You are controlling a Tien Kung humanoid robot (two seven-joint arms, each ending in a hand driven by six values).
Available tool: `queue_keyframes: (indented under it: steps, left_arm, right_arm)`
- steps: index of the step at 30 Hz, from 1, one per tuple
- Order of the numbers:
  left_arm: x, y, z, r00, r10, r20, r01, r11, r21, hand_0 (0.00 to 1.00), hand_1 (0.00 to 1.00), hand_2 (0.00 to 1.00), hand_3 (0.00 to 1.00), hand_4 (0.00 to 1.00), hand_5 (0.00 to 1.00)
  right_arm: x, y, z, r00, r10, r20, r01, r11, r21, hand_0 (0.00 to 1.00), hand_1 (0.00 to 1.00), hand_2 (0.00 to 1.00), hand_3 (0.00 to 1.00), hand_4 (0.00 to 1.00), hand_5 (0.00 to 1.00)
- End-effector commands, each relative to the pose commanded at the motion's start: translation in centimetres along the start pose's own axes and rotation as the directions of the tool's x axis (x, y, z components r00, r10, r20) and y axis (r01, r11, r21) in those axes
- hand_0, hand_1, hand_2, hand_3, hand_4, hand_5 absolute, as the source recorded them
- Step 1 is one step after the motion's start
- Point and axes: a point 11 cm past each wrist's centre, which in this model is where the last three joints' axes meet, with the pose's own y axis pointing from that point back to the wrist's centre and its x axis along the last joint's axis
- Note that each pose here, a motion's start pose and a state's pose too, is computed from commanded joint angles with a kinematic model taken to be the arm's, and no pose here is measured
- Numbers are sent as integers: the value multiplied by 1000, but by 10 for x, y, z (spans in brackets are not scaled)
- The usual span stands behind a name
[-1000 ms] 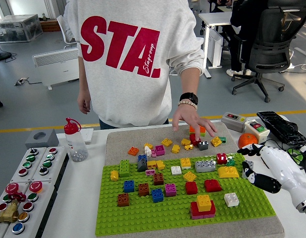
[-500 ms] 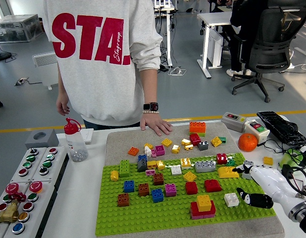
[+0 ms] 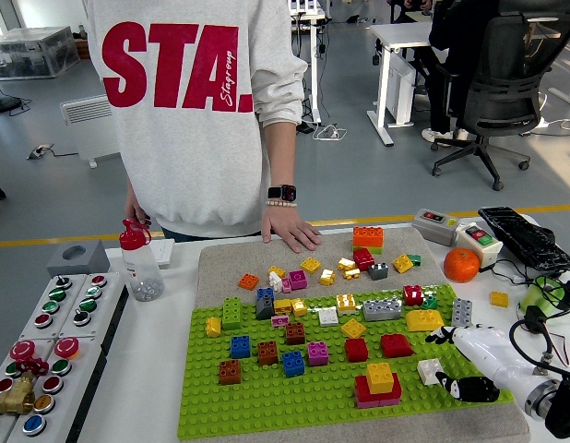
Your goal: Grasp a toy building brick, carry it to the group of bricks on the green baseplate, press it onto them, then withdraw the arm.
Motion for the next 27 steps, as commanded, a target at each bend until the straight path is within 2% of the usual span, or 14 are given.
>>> queue_keyframes:
  steps: [12,25,26,27]
  left_arm:
    - [0,0,1,1000,-1,-1,1,1000,-2,665,611,564,438,243,998]
    - [0,0,2,1000,0,-2,0,1000,-4,665,610,565,437,241,998]
    - [0,0,2,1000,0,-2,0,1000,-4,665,610,565,437,242,998]
    - [0,0,2,1000,0,-2,0,1000,-4,665,610,565,437,242,998]
  right_arm:
    - [-10,-7,1,999,-37,-25,36,999,-10,853,804,798,796,646,210]
    - [-14,-13,-4,999,-38,-37,38,999,0,835,794,785,795,649,212]
    - [-14,-13,-4,999,-38,-37,38,999,0,757,747,721,768,648,214]
    - [-14,-14,-5,999,-36,-36,36,999,1,757,747,721,768,648,214]
